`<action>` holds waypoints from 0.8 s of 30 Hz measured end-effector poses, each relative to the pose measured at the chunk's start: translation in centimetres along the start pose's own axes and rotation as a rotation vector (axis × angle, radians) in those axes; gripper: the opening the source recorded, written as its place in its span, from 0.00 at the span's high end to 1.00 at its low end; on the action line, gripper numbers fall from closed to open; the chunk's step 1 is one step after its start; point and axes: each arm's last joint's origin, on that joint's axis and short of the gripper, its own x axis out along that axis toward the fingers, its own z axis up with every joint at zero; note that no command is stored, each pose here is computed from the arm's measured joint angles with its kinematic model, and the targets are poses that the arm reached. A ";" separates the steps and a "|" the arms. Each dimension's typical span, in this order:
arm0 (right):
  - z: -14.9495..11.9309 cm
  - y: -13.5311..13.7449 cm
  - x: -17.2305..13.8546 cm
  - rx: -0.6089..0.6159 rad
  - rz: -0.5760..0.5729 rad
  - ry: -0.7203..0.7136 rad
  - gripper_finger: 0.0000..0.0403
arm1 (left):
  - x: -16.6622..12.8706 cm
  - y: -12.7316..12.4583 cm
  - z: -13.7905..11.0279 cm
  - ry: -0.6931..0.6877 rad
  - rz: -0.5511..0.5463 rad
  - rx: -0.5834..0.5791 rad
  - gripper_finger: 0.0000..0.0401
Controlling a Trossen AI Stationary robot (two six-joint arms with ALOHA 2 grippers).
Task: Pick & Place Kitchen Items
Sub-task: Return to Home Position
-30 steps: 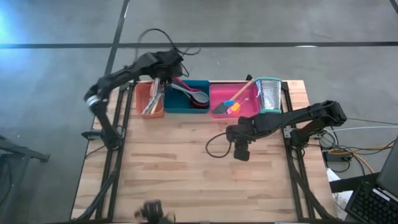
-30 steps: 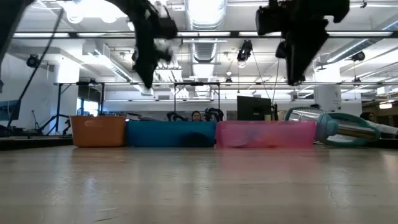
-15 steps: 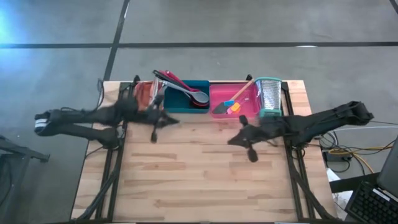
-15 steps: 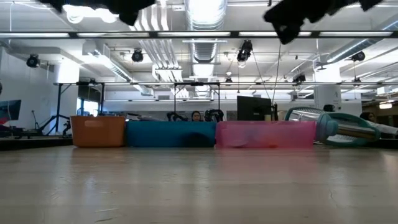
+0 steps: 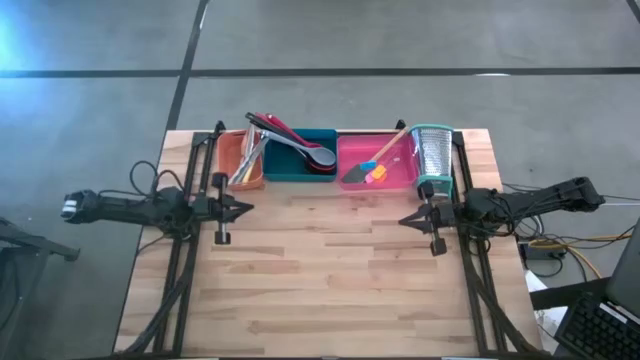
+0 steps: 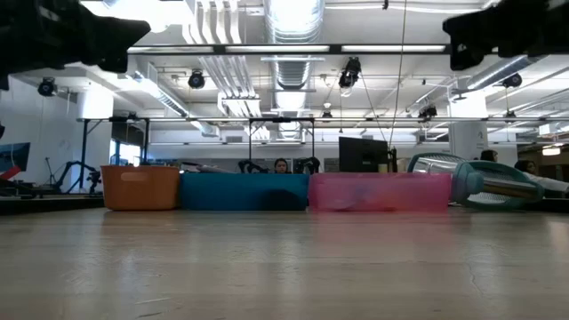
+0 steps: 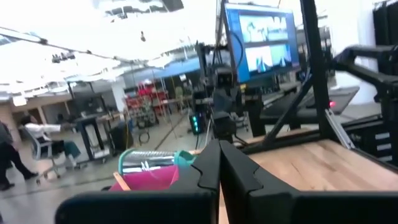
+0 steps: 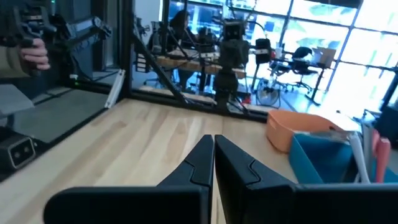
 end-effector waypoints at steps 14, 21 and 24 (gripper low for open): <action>-6.2 0.6 -1.1 -0.003 0.002 0.124 0.98 | -1.5 -1.2 -5.1 0.325 -0.082 0.014 0.91; -8.2 0.8 -1.5 -0.007 0.020 0.302 0.98 | -1.9 -1.4 -6.1 0.439 -0.117 0.021 0.92; -8.5 0.8 -1.6 -0.008 0.024 0.342 0.98 | -1.9 -1.4 -6.1 0.441 -0.117 0.021 0.91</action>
